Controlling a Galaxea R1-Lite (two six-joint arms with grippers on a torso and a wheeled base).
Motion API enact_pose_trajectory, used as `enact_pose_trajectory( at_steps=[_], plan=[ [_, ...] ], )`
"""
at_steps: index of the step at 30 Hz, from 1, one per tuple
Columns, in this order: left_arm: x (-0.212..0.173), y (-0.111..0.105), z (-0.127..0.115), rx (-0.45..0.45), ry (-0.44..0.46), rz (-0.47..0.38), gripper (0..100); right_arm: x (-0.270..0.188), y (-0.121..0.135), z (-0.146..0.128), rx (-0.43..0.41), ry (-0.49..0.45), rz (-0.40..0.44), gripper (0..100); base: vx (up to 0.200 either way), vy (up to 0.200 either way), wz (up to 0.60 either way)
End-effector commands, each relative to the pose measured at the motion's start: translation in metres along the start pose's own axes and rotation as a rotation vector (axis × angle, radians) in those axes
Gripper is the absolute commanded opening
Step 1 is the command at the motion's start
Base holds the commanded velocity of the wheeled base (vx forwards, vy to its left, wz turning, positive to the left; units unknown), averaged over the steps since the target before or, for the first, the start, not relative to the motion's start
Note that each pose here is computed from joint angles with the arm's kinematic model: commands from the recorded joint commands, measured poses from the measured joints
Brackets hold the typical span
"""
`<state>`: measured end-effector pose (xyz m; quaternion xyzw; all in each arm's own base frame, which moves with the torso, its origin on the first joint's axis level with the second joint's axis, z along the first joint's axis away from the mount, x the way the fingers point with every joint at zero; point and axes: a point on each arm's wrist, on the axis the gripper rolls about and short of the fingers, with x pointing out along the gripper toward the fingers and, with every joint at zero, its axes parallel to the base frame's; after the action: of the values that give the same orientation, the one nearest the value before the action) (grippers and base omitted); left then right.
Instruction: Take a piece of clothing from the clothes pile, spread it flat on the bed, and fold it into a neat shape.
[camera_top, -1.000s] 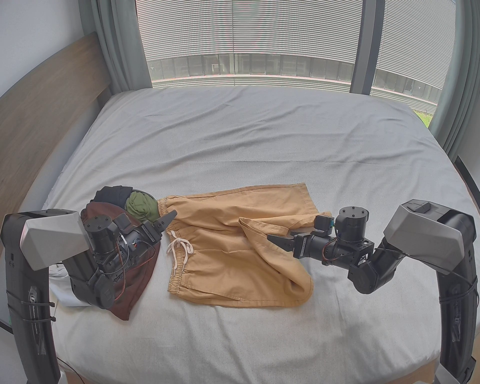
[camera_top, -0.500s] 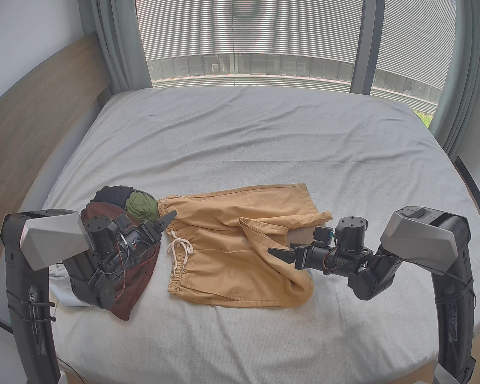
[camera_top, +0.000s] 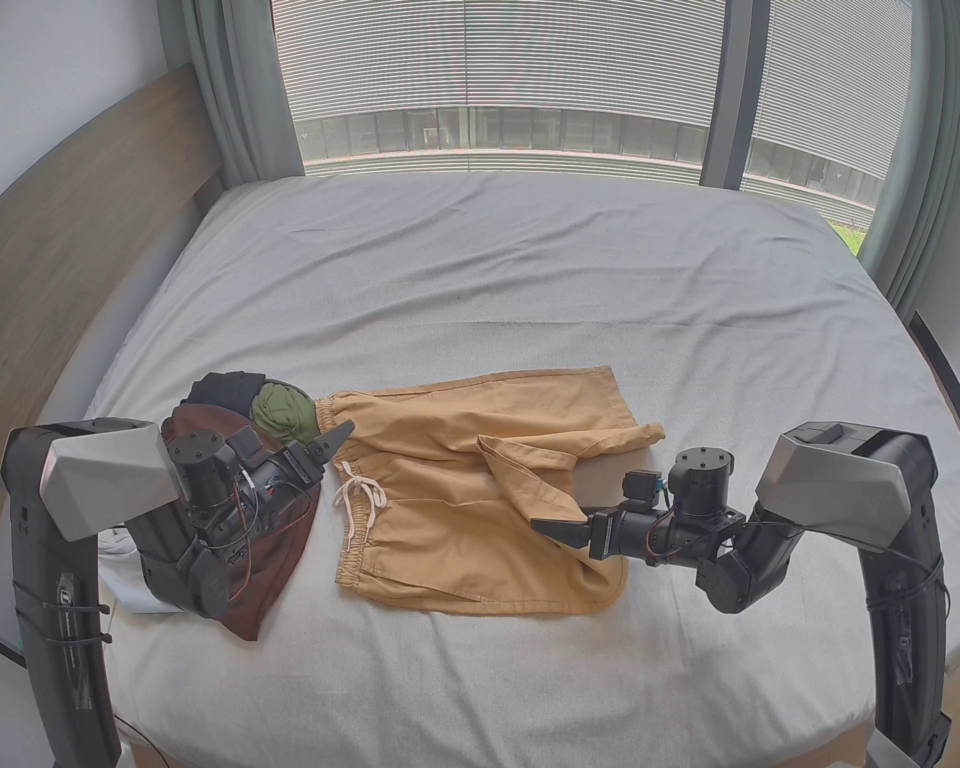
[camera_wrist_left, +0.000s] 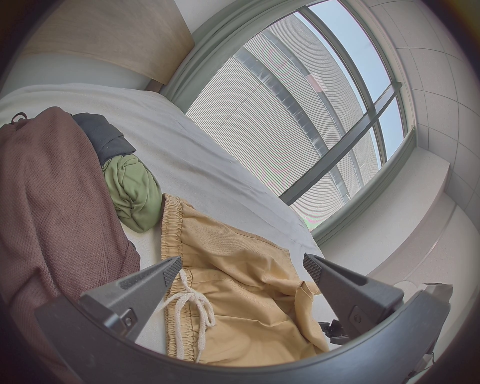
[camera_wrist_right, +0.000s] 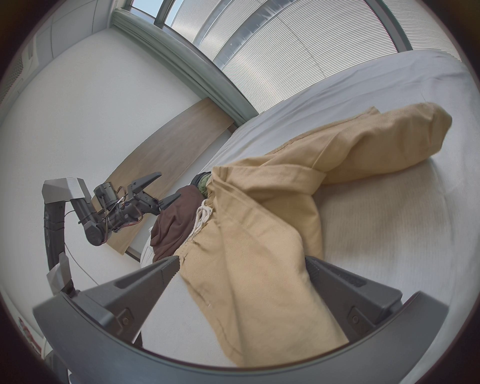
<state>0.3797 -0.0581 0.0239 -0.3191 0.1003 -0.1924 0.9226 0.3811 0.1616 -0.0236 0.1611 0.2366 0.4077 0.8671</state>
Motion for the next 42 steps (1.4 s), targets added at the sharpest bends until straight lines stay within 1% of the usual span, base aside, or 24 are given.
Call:
enact_pose_trajectory(
  at_steps=[1,6,9,11,16,18,22,26,29,30,31,34,38,42],
  plan=[
    [0.0,0.0,0.0,0.0,0.0,-0.002,100,-0.011,0.012,0.001,0.005,0.019,0.022,100,0.0,0.0,0.0],
    [-0.001,0.0,-0.001,-0.001,0.003,0.0,100,-0.023,0.03,0.007,0.002,0.028,0.057,100,0.0,0.0,0.0],
    [0.0,0.0,-0.001,-0.001,0.002,-0.001,100,-0.028,0.038,0.003,0.008,0.05,0.063,100,0.0,0.0,0.0],
    [0.0,-0.001,0.0,0.0,0.001,-0.003,100,-0.032,0.039,-0.003,0.016,0.063,0.055,100,0.0,0.0,0.0],
    [-0.001,-0.001,-0.001,0.0,0.0,-0.002,100,-0.042,0.039,-0.011,0.014,0.057,0.052,100,0.0,0.0,0.0],
    [0.0,-0.001,-0.001,-0.001,0.003,-0.002,100,-0.052,0.037,-0.023,0.027,0.069,0.04,100,0.0,0.0,0.0],
    [0.0,-0.001,-0.001,-0.001,0.003,-0.002,100,-0.062,0.04,-0.035,0.031,0.079,0.038,100,0.0,0.0,0.0],
    [-0.001,-0.001,-0.002,-0.001,0.005,0.0,100,-0.066,0.033,-0.049,0.05,0.098,0.019,100,0.0,0.0,0.0],
    [-0.001,-0.001,-0.002,-0.001,0.004,-0.001,100,-0.067,0.029,-0.051,0.052,0.094,0.01,100,0.0,0.0,0.0],
    [-0.001,-0.001,-0.002,-0.001,0.005,0.0,100,-0.071,0.017,-0.054,0.061,0.075,-0.018,100,0.0,0.0,0.0],
    [-0.001,-0.001,-0.002,-0.001,0.005,0.0,100,-0.071,0.017,-0.054,0.06,0.073,-0.019,100,0.0,0.0,0.0],
    [0.0,-0.001,-0.002,-0.001,0.006,-0.001,100,-0.079,0.003,-0.056,0.085,0.064,-0.064,100,0.0,0.0,0.0],
    [0.0,-0.001,-0.003,-0.002,0.007,0.0,100,-0.085,-0.001,-0.059,0.105,0.069,-0.09,100,0.0,0.0,0.0],
    [0.0,-0.001,-0.003,-0.002,0.008,-0.002,100,-0.088,0.0,-0.063,0.121,0.086,-0.098,100,0.0,0.0,0.0]
  ],
)
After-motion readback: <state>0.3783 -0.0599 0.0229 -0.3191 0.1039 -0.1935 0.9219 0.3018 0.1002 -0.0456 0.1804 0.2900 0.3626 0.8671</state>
